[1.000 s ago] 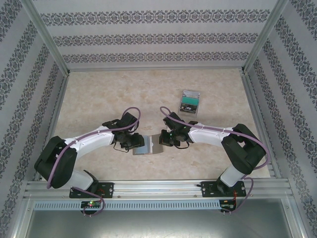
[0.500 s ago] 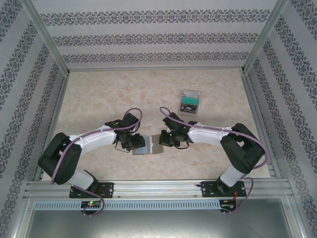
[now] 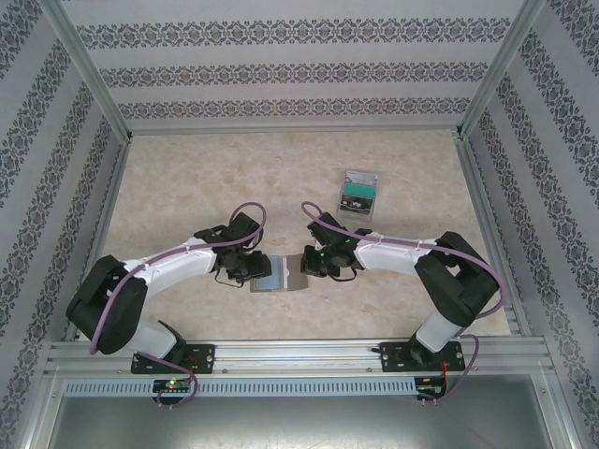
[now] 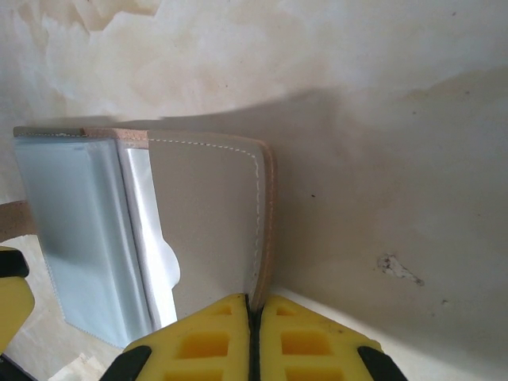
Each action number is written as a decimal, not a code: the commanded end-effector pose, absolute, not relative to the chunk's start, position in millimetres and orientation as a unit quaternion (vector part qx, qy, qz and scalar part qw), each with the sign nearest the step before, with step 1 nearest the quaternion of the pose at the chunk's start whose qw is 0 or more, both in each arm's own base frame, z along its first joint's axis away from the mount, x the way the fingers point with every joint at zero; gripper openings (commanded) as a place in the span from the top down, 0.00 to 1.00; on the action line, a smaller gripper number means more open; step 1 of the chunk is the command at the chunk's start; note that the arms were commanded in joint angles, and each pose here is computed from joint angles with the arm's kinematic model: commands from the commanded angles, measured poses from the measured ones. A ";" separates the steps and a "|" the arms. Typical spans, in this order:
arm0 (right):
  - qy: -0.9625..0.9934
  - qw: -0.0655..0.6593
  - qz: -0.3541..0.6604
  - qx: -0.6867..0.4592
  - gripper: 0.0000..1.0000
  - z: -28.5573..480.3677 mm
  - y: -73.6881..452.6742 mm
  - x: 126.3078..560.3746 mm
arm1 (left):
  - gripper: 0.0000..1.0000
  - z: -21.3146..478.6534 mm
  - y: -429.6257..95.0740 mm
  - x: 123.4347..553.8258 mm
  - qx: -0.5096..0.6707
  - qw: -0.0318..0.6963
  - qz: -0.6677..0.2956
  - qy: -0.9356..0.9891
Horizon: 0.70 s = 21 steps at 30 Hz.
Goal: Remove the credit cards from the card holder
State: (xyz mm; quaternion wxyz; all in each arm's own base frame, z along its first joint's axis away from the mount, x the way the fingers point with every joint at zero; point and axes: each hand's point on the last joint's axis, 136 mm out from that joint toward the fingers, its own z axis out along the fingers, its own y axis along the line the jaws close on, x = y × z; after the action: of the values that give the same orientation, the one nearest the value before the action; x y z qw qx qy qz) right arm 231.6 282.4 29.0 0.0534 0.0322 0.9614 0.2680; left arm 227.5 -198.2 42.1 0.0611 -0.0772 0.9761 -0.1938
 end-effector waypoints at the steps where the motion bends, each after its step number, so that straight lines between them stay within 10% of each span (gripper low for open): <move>1: 0.962 0.051 0.268 0.029 1.00 27.5 286.6 229.0 | 0.63 33.6 -195.6 224.3 -0.082 0.049 -0.191 0.977; 21: 0.962 0.048 0.266 0.027 1.00 26.2 287.4 227.4 | 0.58 47.1 -228.1 235.1 -0.056 0.053 -0.268 0.960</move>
State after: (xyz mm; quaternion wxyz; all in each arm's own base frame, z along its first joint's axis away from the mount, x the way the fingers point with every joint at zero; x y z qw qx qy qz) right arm 230.4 283.4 29.0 0.0529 0.0302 0.9615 0.2680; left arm 227.2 -218.6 35.6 0.0392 -0.0651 0.9676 -0.2407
